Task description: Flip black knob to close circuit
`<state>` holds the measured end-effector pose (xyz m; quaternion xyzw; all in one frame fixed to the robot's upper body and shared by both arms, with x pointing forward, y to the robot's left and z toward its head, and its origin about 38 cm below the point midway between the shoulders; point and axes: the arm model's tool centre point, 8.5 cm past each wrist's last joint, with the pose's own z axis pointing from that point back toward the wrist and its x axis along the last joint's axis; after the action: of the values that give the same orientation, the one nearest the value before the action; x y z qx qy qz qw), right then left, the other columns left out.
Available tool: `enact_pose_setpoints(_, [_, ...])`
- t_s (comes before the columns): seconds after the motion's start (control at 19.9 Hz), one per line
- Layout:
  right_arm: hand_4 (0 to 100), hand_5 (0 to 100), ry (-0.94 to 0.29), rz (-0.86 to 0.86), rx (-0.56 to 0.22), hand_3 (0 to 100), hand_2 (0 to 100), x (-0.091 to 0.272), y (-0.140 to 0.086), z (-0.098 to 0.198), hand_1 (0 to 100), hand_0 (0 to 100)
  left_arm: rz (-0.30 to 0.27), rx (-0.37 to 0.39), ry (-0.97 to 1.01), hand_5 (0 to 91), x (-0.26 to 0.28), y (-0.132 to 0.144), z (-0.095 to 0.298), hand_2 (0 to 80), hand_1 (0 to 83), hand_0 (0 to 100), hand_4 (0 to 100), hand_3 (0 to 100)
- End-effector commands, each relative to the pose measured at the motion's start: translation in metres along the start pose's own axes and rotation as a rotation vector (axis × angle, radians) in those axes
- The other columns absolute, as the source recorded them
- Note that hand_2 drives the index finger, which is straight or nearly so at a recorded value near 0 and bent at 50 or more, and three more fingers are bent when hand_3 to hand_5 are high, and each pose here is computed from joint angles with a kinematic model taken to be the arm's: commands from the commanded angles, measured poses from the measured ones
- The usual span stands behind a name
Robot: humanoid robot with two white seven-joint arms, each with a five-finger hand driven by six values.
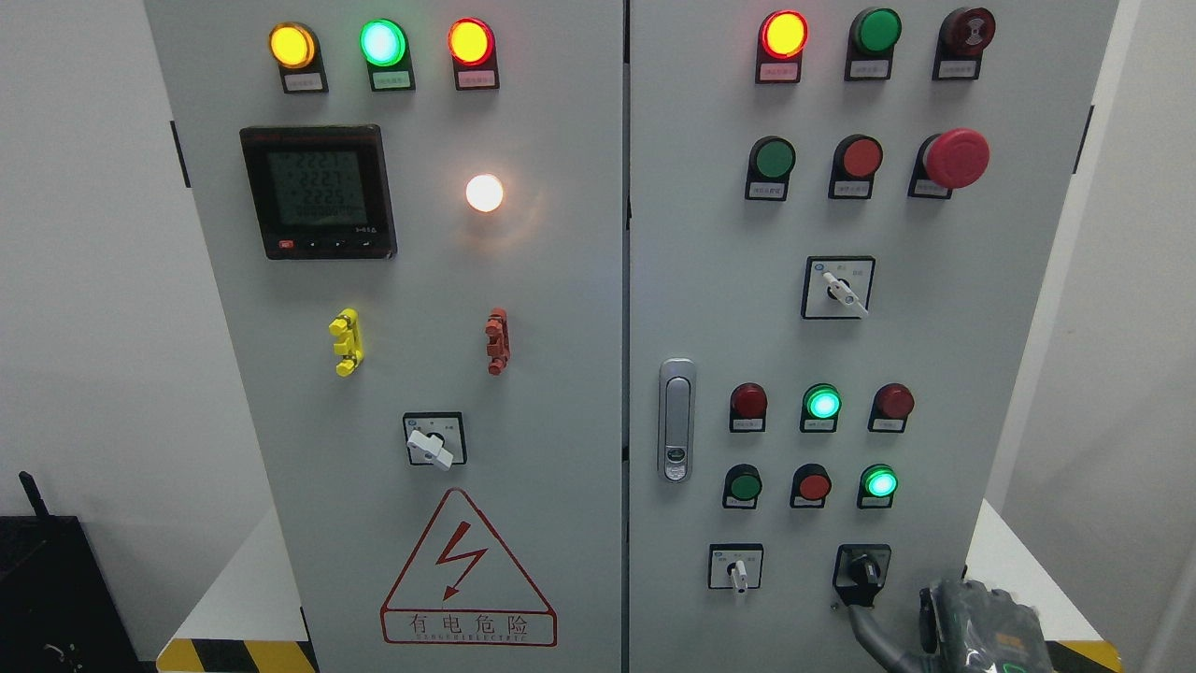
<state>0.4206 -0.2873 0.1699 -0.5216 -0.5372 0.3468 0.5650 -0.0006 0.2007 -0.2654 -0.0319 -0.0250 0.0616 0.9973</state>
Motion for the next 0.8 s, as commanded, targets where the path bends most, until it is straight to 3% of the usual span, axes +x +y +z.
enact_pose_setpoints(0.0, [88, 90, -0.023, -0.015, 0.013, 100, 92, 0.014, 0.004, -0.001, 6, 0, 0.0, 0.001, 0.002, 0.0, -0.001, 0.0, 0.0, 0.0, 55.6, 12, 0, 0])
enact_pose_setpoints(0.75, [88, 91, -0.002, -0.02, 0.008, 100, 92, 0.01, 0.001, -0.007, 7, 0, 0.0, 0.001, 0.002, 0.0, -0.001, 0.0, 0.0, 0.0, 55.6, 12, 0, 0])
